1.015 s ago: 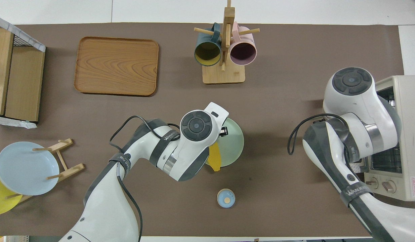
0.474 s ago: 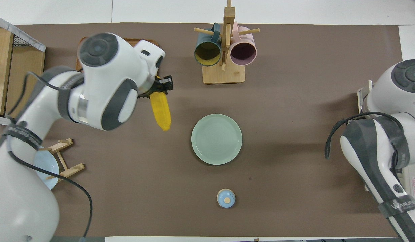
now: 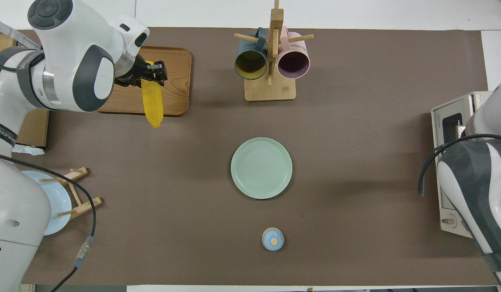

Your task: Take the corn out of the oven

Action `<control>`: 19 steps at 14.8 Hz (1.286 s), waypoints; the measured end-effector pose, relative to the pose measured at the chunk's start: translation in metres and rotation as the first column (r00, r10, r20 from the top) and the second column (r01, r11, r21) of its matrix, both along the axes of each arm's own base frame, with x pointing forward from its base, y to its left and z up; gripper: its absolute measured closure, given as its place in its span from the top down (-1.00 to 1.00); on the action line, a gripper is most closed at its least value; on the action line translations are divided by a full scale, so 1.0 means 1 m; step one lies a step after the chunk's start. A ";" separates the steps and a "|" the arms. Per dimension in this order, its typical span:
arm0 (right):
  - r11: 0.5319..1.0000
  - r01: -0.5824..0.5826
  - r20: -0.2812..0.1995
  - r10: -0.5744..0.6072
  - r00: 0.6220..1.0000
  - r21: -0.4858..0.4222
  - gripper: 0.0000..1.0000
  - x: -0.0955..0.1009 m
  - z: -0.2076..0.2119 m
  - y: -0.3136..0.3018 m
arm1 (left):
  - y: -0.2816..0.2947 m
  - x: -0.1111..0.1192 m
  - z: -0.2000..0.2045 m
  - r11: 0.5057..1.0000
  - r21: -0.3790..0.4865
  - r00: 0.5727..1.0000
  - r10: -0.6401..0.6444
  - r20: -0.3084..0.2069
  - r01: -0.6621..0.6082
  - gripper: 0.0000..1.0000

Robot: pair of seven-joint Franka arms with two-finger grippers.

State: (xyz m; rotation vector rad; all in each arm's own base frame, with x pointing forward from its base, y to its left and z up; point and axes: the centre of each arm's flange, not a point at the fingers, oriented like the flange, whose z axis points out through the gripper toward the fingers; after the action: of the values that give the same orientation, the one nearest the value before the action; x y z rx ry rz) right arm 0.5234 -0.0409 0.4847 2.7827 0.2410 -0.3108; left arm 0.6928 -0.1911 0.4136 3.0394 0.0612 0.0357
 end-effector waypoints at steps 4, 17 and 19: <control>0.997 0.002 0.018 -0.003 1.000 0.083 -0.98 0.002 0.031 0.012 | 0.037 0.037 -0.043 1.000 -0.002 0.999 -0.023 0.039 0.023 0.07; 0.955 0.055 0.090 -0.085 0.992 0.292 0.99 0.022 0.085 0.037 | 0.069 0.054 -0.109 0.988 0.020 0.983 -0.152 0.108 0.150 0.18; 0.953 0.066 0.087 -0.095 0.992 0.296 1.00 0.028 0.082 0.041 | 0.073 0.055 -0.108 0.989 0.021 0.983 -0.149 0.108 0.148 0.63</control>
State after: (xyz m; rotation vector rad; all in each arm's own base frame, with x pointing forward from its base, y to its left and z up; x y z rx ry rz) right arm 0.5510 0.0000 0.5671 3.0966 0.1601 -0.1644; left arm 0.7479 -0.1185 0.3061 3.0384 -0.1751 0.1918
